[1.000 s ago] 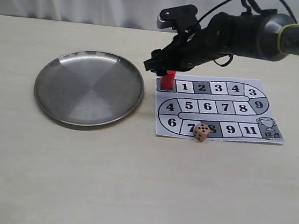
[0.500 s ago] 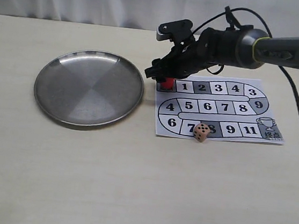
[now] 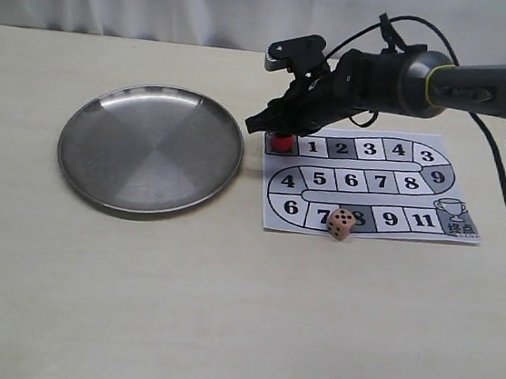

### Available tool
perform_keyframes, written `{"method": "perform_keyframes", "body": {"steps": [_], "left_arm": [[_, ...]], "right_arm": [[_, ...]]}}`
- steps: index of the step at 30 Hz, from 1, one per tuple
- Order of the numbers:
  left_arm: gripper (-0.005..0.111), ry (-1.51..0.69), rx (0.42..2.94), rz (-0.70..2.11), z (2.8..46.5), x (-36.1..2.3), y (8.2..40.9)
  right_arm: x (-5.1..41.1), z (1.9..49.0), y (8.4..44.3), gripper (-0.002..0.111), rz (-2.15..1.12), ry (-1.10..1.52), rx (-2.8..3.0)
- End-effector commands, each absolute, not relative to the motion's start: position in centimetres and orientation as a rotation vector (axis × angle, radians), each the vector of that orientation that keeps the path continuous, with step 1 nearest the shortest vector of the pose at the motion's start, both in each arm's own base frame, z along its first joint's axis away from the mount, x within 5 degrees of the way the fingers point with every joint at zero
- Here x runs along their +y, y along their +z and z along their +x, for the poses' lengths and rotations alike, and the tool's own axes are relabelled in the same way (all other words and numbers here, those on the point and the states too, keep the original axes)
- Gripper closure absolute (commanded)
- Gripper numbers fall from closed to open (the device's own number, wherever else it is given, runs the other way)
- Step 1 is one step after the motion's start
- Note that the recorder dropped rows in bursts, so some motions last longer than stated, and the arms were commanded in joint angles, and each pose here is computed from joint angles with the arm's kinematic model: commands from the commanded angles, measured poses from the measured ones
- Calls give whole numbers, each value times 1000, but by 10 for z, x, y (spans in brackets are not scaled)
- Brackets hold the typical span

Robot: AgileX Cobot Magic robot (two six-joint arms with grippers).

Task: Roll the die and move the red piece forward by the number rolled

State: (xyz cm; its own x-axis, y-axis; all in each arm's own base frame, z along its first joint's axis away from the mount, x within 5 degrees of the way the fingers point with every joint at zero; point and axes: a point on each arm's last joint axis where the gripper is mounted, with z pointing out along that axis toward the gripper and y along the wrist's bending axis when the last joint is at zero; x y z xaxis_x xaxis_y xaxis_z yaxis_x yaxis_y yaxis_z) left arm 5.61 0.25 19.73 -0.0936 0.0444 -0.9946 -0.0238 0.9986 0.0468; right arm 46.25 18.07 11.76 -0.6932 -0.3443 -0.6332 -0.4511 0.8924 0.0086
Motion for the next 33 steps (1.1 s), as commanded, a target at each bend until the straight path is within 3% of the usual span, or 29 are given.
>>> {"method": "perform_keyframes", "body": {"steps": [1,3,10,22,25,31,33], "left_arm": [[107,54,1655,18,56,2,198],[107,54,1655,18,56,2,198],[107,54,1655,18,56,2,198],[107,54,1655,18,56,2,198],[107,54,1655,18,56,2,198],[107,54,1655,18,56,2,198],[107,54,1655,18,56,2,198]], "right_arm": [[178,465,120,99,-574,205,2390],[178,465,120,103,-574,205,2390],[178,462,132,104,-568,222,2396],[160,457,221,104,-538,194,2233],[152,462,205,104,-524,183,2275],[126,469,122,104,-485,159,2487],[124,467,109,104,-484,159,2519]]}}
